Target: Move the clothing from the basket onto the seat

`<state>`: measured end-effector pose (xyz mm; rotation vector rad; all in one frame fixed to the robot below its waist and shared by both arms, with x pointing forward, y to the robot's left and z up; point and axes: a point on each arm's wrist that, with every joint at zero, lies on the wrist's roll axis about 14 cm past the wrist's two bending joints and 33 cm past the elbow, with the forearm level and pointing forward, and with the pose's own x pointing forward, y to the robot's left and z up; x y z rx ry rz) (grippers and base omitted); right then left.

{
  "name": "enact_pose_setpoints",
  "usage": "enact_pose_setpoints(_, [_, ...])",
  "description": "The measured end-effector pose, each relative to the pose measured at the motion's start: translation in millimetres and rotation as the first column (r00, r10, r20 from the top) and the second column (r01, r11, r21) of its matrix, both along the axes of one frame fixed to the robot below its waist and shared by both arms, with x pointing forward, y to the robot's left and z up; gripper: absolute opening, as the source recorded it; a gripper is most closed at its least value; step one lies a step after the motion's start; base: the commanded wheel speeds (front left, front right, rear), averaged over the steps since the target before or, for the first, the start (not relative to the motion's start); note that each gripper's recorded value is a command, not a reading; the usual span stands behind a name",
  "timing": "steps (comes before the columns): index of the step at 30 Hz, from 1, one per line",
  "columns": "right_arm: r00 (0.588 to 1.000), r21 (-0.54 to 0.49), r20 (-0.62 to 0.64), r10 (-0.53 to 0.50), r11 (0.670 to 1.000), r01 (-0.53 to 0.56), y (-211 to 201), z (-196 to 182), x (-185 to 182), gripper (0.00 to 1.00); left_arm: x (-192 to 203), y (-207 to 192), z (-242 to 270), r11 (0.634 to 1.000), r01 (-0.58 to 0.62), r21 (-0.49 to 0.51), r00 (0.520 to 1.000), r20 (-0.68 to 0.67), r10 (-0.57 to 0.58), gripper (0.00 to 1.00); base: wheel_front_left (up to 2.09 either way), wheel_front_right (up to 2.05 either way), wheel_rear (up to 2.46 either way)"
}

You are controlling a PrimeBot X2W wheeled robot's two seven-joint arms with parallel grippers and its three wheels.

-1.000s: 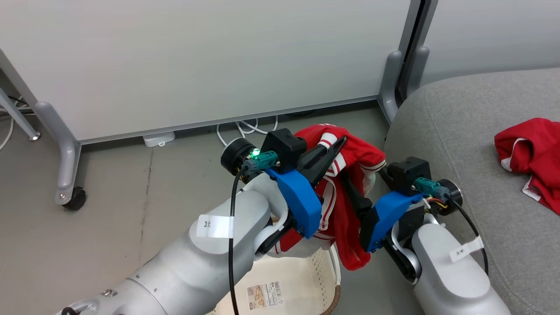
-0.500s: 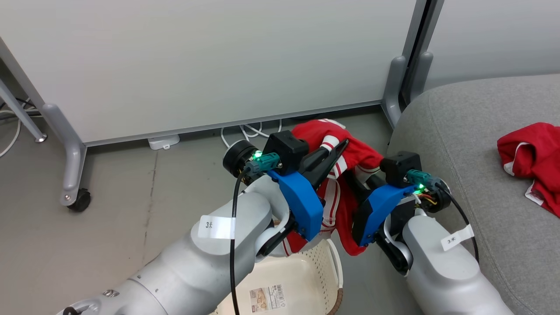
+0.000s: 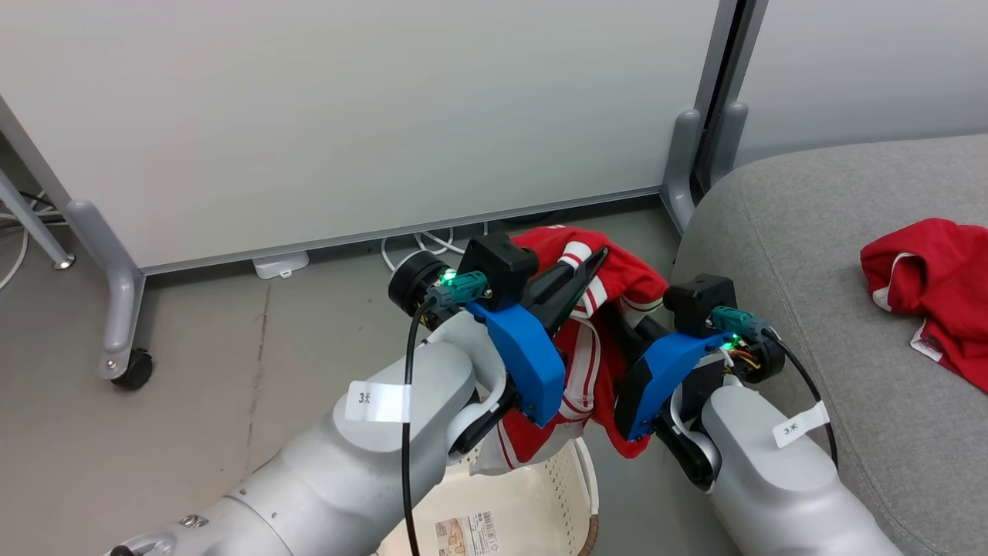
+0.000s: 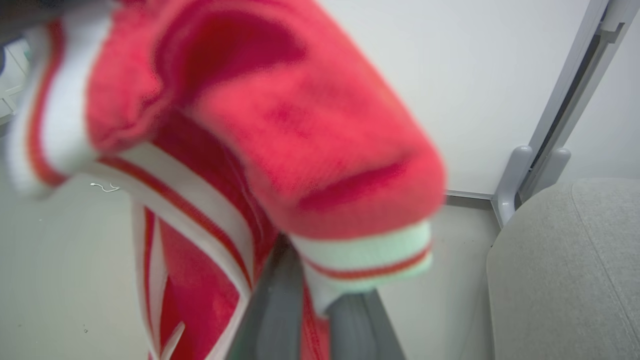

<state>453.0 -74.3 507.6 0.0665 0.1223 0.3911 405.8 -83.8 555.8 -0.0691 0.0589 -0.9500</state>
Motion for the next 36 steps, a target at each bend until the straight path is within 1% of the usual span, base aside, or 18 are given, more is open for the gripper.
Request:
enact_pose_setpoints(2, [1.000, 0.004, 0.000, -0.002, 1.000, 0.002, -0.5, 0.6, 0.8, 0.00, -0.4, -0.2, -0.4, 1.000, 0.001, 0.000, 1.000, -0.001, -0.001, 0.44, 0.00, 0.00, 0.00])
enact_pose_setpoints(3, [1.000, 0.004, 0.001, -0.002, 1.000, 0.002, -0.4, 1.1, 1.3, 0.00, -0.5, -0.3, -0.7, 1.000, 0.001, 0.000, 1.000, -0.002, -0.001, 0.81, 0.00, 0.00, 0.00])
enact_pose_setpoints(4, [1.000, 0.007, 0.002, -0.003, 1.000, 0.003, -0.4, 1.6, 1.8, 0.00, -0.6, -0.2, -1.1, 1.000, 0.001, 0.000, 1.000, -0.003, -0.001, 0.96, 0.00, 0.00, 0.00])
enact_pose_setpoints(5, [1.000, 0.008, 0.001, -0.003, 1.000, 0.003, -0.5, 0.9, 1.9, 0.00, -0.5, 0.0, -1.6, 1.000, 0.002, 0.001, 1.000, -0.004, -0.002, 1.00, 0.00, 0.00, 0.00])
enact_pose_setpoints(9, [1.000, 0.025, 0.001, -0.007, 1.000, 0.007, -0.4, 1.6, 2.3, 0.00, 1.0, 5.6, -3.8, 1.000, -0.016, -0.016, 1.000, -0.018, 0.015, 1.00, 0.00, 0.00, 0.00])
enact_pose_setpoints(12, [1.000, 0.042, 0.001, -0.011, 0.999, 0.011, -0.3, 2.5, 3.4, 0.00, -2.8, 13.6, -15.6, 0.999, -0.039, -0.030, 0.998, -0.049, 0.037, 1.00, 0.00, 0.00, 0.00])
enact_pose_setpoints(19, [1.000, 0.048, 0.002, -0.023, 0.999, 0.023, -3.2, 2.6, 8.4, 0.00, -9.8, 46.7, -36.4, 0.986, -0.147, -0.079, 0.985, -0.099, 0.138, 1.00, 0.00, 0.00, 0.00])
enact_pose_setpoints(27, [1.000, 0.060, -0.006, -0.031, 0.998, 0.031, -4.2, -1.1, 10.7, 0.00, -18.5, 91.2, -52.3, 0.953, -0.284, -0.103, 0.957, -0.094, 0.275, 1.00, 0.00, 0.00, 0.00])
enact_pose_setpoints(36, [0.999, 0.060, -0.013, -0.035, 0.998, 0.036, -5.6, -4.2, 11.4, 0.00, -23.6, 133.7, -63.0, 0.897, -0.426, -0.113, 0.904, -0.089, 0.418, 1.00, 0.00, 0.00, 0.00])
